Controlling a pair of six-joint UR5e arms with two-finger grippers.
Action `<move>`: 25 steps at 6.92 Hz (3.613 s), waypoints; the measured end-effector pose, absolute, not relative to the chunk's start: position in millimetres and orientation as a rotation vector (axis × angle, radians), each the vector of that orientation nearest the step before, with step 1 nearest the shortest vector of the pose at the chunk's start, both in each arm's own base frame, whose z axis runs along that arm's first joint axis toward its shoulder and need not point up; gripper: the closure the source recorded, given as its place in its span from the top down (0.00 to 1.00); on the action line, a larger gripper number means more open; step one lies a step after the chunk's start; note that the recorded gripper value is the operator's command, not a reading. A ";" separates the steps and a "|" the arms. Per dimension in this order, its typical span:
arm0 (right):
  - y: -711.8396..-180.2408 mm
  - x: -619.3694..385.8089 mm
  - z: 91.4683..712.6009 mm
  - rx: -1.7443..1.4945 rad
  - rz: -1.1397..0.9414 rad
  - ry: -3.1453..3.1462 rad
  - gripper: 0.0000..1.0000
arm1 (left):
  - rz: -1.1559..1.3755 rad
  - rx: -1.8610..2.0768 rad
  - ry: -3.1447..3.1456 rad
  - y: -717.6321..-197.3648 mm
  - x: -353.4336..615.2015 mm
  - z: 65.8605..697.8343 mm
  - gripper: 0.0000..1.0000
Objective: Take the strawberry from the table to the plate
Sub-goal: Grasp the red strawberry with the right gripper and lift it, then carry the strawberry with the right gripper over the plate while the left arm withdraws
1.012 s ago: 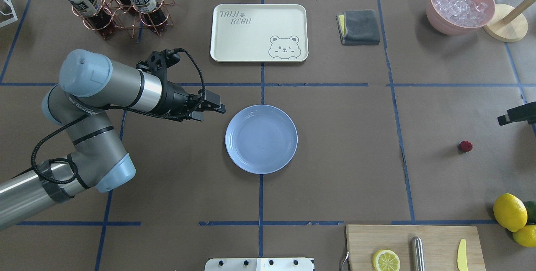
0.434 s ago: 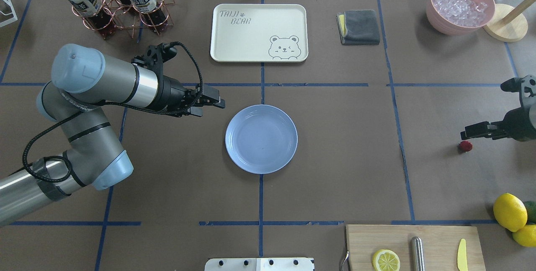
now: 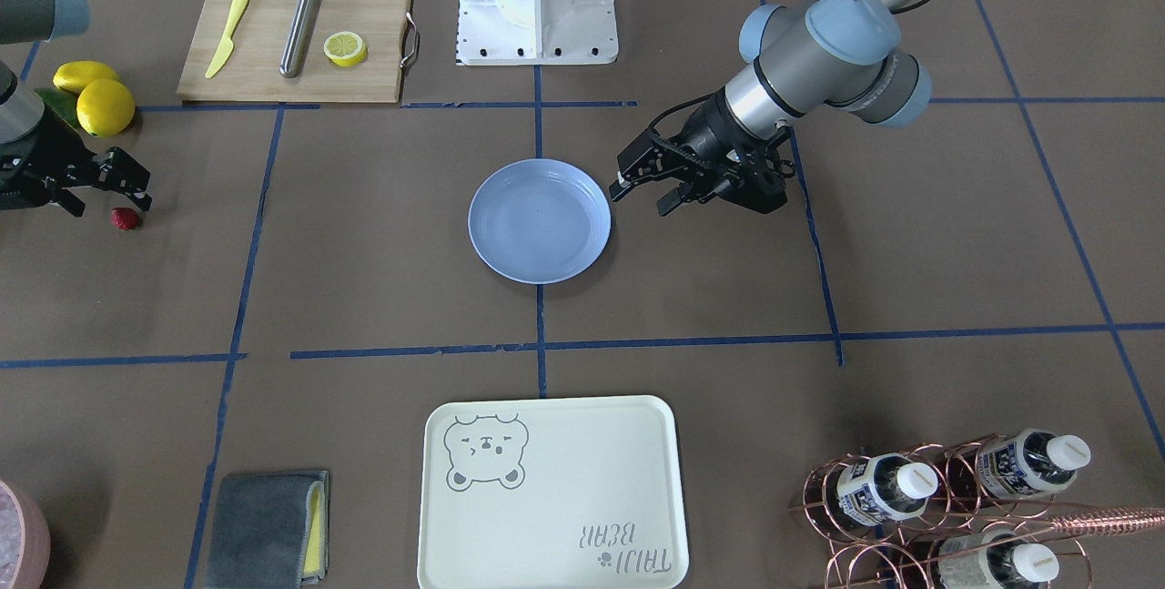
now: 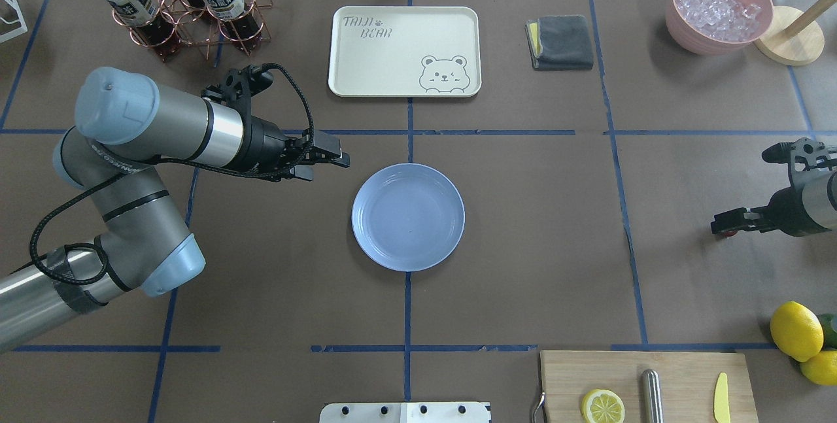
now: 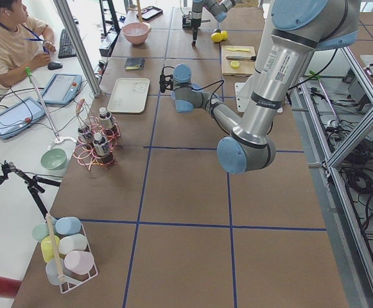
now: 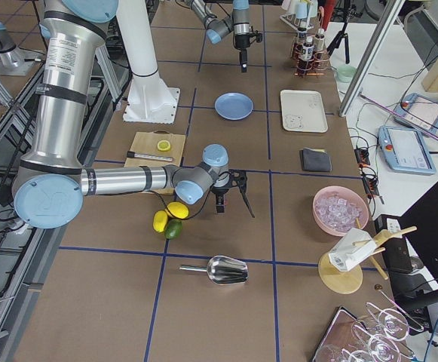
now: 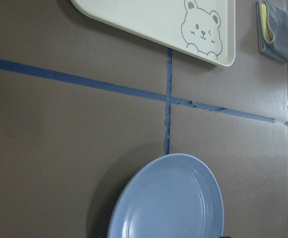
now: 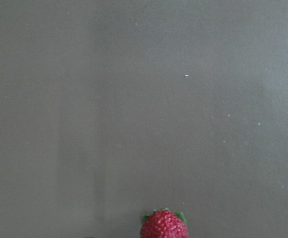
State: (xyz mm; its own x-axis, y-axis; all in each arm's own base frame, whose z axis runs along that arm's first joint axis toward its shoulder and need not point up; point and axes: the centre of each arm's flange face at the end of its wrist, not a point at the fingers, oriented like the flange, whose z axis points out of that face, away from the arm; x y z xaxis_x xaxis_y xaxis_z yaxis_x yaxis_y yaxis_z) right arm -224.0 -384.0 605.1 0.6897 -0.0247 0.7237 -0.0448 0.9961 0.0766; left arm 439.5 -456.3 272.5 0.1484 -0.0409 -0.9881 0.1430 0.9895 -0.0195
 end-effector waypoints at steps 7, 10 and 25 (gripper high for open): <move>-390.9 -237.6 607.5 0.096 -0.002 -0.803 0.07 | -0.136 0.084 1.410 -455.3 439.9 276.7 0.84; -390.4 -235.1 604.3 0.102 -0.004 -0.807 0.00 | -0.136 0.084 1.410 -455.4 440.0 276.8 0.84; -406.1 -605.0 181.0 0.046 0.383 -1.008 0.00 | 0.110 0.434 1.105 -428.3 166.3 465.7 0.83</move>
